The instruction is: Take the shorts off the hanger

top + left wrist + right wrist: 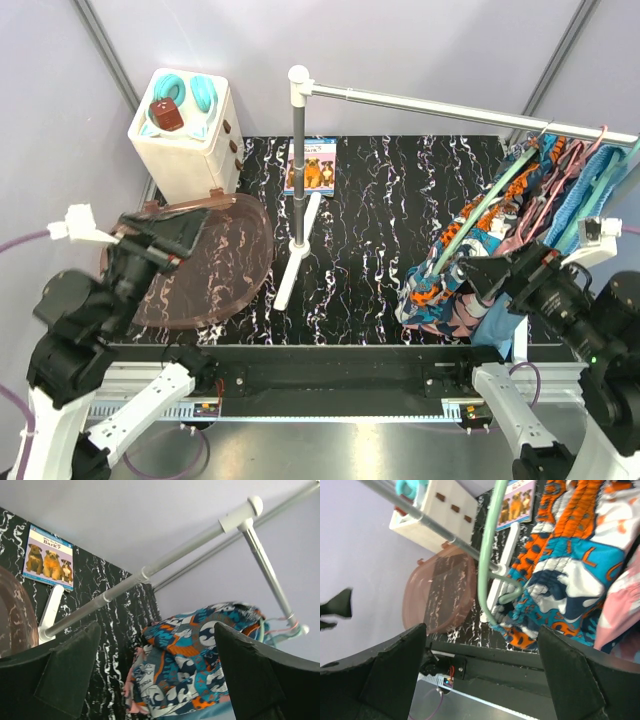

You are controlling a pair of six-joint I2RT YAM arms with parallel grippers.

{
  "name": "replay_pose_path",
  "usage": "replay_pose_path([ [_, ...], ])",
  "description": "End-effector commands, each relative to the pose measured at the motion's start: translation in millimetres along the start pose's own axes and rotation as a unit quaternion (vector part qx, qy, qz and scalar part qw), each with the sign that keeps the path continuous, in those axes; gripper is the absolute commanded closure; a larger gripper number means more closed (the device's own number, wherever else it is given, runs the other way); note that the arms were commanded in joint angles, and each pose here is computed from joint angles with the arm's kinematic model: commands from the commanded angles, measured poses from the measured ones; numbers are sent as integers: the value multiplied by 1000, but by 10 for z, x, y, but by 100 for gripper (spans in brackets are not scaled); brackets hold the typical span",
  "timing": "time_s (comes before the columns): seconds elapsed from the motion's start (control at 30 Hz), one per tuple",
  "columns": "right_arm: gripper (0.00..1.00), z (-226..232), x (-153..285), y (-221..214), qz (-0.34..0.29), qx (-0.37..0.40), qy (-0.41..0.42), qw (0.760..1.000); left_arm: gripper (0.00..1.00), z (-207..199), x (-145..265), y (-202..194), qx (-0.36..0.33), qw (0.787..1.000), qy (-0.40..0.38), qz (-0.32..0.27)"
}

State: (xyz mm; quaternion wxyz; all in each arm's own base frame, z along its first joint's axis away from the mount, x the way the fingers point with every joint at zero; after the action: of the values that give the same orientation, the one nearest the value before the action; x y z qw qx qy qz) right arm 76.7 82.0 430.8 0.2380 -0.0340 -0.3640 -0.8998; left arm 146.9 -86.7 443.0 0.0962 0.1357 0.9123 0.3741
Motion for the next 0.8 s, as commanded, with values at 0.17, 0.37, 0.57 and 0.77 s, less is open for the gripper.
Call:
replay_pose_path([
  [0.17,0,-200,-125,244,4,7,-113,994,1,-43,72,189,-15,1000,20,-12],
  [0.37,0,-486,-246,412,-11,-10,-219,976,1,-275,-280,-9,-54,996,-9,66],
  [0.57,0,-480,-338,647,-28,-5,-252,967,1,-417,-652,-251,-83,987,-38,130],
  [0.77,5,-452,-490,768,-33,-4,-251,967,4,-615,-1014,-503,-119,968,-92,199],
])
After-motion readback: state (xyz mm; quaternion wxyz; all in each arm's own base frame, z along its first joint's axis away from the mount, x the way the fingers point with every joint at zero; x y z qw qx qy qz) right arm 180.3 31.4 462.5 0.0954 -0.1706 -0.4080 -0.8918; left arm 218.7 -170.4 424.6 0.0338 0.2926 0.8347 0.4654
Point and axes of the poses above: each gripper's point midway between its finger pads, its own x axis back along the fingers, its own z axis along the line the jaws close on, y = z × x, the point moved 2 cm from there along x, back along the fingers, and after that the axes turned 7 degrees about -x, right-handed, at the moved point
